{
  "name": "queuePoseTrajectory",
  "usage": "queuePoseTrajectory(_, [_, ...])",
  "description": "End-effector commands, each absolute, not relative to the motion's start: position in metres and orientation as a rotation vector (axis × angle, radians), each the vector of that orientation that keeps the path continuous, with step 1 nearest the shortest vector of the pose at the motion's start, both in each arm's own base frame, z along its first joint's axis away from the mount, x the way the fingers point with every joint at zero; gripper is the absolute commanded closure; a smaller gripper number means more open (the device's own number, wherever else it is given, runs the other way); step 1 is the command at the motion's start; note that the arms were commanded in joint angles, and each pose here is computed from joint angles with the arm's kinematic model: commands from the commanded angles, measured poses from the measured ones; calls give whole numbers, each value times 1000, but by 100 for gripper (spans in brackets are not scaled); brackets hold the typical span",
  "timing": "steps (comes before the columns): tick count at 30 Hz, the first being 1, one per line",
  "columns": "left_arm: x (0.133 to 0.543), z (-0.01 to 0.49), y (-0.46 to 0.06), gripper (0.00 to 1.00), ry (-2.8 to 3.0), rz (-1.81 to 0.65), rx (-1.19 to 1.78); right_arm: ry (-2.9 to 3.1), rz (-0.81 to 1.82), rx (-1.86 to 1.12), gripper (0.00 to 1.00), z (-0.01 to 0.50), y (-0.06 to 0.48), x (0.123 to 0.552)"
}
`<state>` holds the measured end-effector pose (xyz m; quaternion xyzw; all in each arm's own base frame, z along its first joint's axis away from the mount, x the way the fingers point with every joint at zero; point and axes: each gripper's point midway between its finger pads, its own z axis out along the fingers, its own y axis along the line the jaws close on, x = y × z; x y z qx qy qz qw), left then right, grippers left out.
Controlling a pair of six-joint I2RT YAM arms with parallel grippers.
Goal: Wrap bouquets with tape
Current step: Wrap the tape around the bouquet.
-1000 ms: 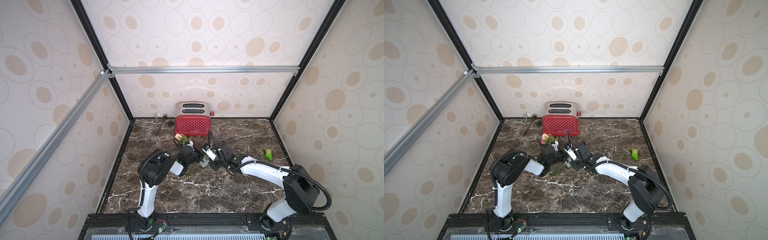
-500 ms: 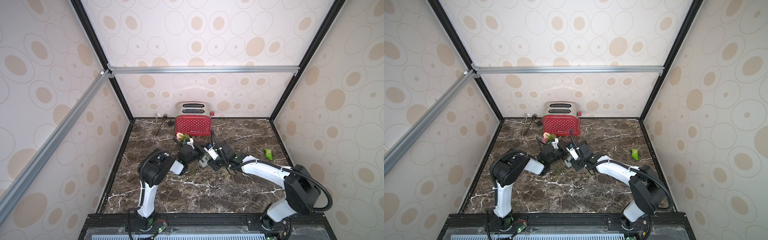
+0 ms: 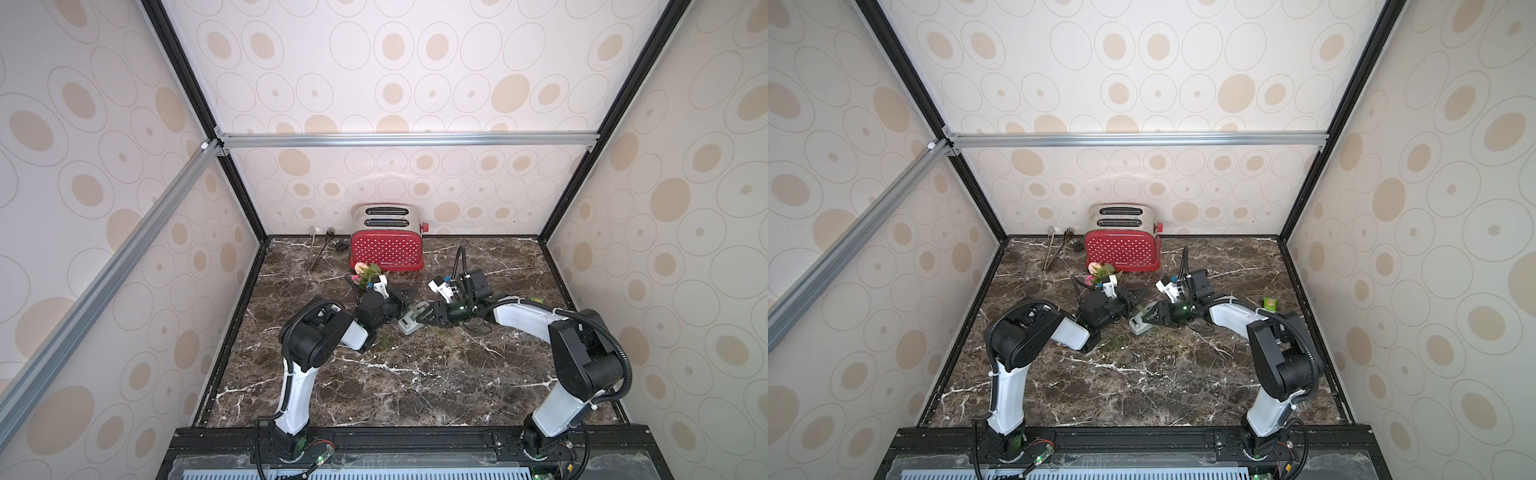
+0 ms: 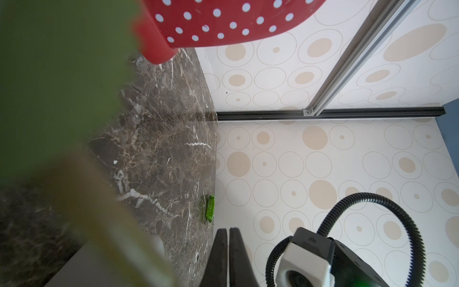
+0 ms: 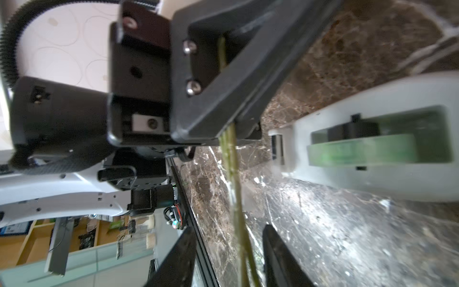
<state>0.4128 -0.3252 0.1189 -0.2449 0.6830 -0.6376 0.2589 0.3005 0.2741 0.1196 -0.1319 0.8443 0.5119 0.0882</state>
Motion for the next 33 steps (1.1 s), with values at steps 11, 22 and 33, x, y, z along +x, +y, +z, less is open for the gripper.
queuePoseTrajectory(11, [417, 133, -327, 100, 1807, -1748, -610, 2569, 1443, -574, 100, 114, 277, 283])
queuePoseTrajectory(22, [406, 111, -318, 62, 1933, -1702, -754, 2487, 548, -880, 100, 107, 266, 296])
queuePoseTrajectory(33, [391, 94, -310, 68, 2118, -1593, -855, 2175, -95, -988, 100, 123, 269, 315])
